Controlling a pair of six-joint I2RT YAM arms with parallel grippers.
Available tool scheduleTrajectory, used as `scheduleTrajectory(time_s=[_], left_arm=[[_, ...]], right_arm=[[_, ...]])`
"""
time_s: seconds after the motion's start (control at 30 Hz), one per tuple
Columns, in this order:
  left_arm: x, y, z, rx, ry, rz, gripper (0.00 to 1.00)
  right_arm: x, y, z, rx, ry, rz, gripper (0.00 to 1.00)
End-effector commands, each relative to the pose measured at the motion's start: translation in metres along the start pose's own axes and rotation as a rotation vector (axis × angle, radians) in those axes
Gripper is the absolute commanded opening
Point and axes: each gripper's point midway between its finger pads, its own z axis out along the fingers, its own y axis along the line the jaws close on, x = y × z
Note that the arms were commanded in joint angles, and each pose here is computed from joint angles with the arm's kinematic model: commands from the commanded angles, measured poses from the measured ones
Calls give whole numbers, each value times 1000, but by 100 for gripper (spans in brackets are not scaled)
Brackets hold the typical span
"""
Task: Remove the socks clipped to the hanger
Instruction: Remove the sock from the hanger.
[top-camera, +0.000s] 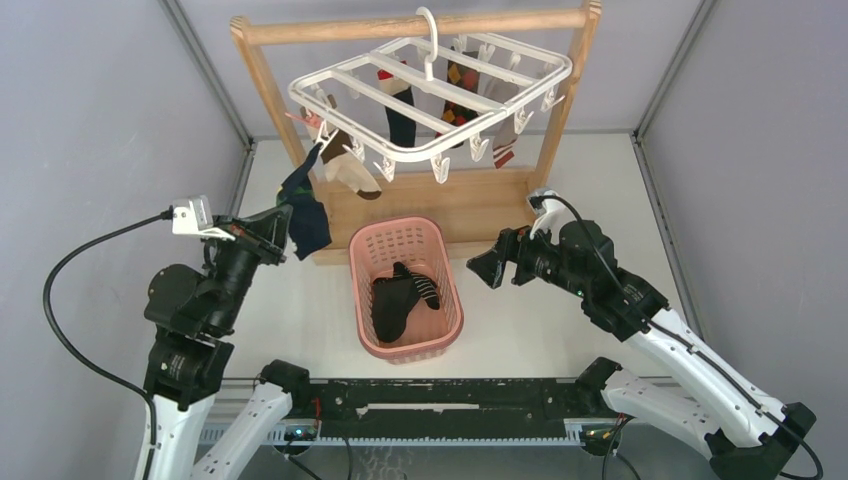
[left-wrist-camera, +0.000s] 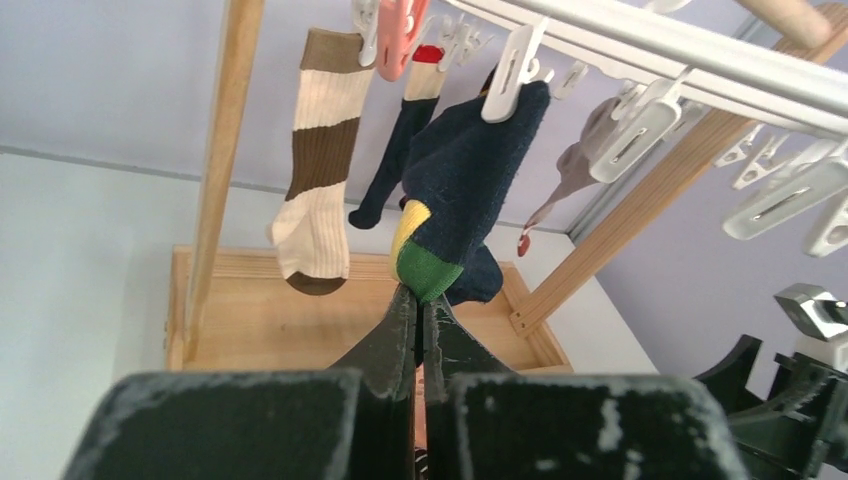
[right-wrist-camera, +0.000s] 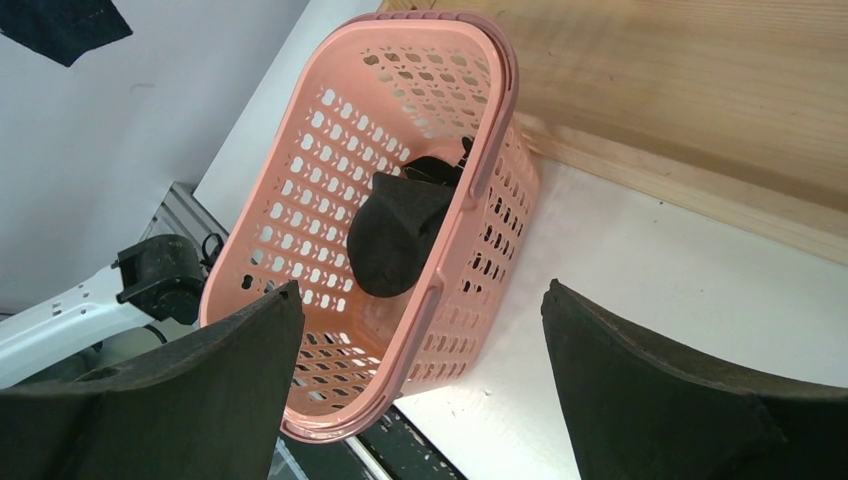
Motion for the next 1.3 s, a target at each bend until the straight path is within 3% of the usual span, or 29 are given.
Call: scheduleTrajectory(time_s=[0.0, 0.77, 1.27], left_arm=[[-35, -27, -13, 97, -78, -35, 0], [-41, -52, -19, 215, -66, -91, 0], [1, -41, 8, 179, 64, -114, 0]], right_arm=[[-6, 2, -2, -15, -28, -12, 95], [-19, 7, 8, -57, -51, -5, 95], [-29, 74, 54, -280, -91, -80, 92]])
